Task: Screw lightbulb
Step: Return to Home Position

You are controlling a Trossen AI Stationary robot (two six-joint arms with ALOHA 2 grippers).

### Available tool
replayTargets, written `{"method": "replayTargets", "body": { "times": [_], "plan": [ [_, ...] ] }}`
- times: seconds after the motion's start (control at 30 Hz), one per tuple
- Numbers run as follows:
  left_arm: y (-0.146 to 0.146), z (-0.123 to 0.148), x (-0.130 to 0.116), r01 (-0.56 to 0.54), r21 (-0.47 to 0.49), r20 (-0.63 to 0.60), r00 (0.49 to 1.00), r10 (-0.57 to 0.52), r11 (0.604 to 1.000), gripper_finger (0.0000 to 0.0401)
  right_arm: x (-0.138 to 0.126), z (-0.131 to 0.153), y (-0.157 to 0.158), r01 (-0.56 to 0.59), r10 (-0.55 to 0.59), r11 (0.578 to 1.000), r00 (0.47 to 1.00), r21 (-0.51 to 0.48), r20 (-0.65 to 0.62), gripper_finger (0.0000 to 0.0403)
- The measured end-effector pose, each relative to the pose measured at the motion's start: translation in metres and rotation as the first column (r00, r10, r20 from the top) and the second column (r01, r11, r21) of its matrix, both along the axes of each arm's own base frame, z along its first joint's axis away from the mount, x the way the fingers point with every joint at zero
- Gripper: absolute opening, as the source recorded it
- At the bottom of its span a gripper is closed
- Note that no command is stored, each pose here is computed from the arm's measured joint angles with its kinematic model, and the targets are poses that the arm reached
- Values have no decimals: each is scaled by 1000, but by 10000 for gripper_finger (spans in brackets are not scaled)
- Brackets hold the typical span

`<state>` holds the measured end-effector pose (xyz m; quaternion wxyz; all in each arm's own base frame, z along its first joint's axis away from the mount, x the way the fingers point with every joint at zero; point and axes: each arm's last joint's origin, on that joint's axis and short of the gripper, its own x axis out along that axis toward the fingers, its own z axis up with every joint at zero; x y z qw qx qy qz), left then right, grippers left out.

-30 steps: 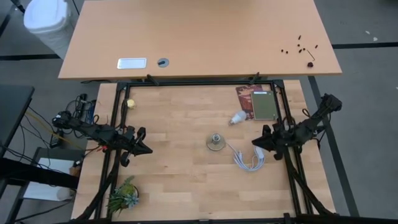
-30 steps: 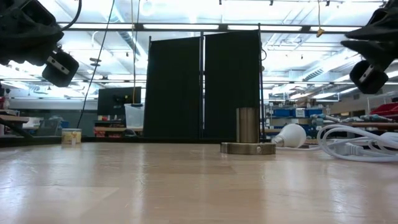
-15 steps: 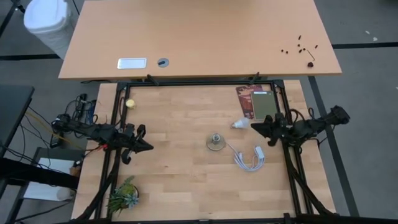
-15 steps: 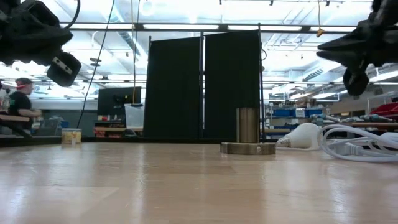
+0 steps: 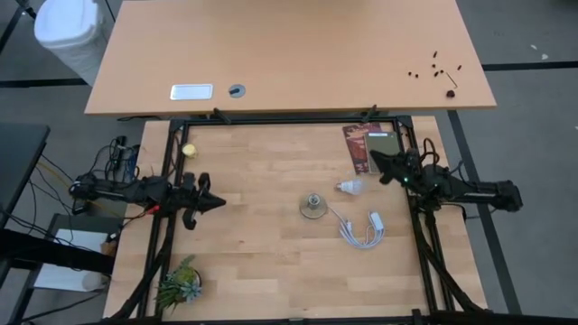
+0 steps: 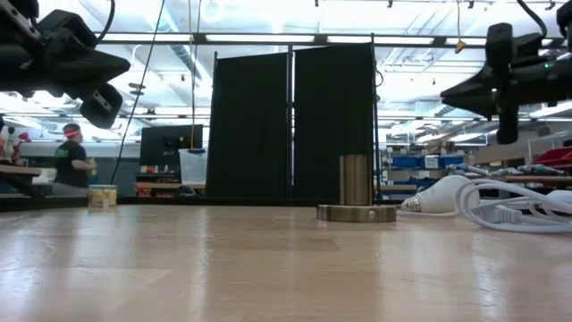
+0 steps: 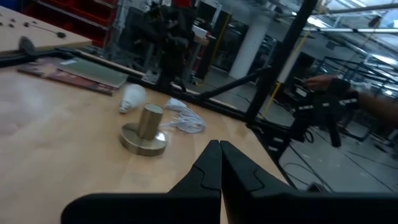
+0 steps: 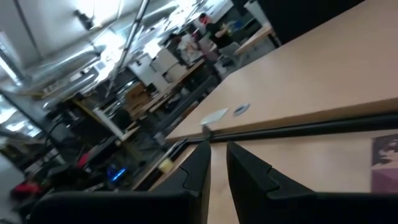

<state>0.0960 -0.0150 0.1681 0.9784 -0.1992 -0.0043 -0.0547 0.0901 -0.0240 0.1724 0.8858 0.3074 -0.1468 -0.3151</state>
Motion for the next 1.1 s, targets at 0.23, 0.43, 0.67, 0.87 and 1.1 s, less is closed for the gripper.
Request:
{"method": "replayTargets", "body": {
  "times": [0.23,0.43,0.67,0.87,1.1],
  "plan": [
    [1,1,0,-14,-2,7,1000,14,1000,4,-1,0,-3,34,-34,999,999,0,-1,61],
    [1,1,0,-13,-2,8,1000,13,1000,4,-1,0,-3,34,-34,999,999,0,-1,61],
    [1,1,0,-13,-1,8,1000,13,1000,4,-1,0,-3,34,-34,999,999,0,-1,61],
    [1,1,0,-10,-2,8,1000,10,1000,4,-1,0,-3,34,-34,999,999,0,-1,61],
    [1,1,0,-10,-1,8,1000,10,1000,4,-1,0,-3,34,-34,999,999,0,-1,61]
  ]
}}
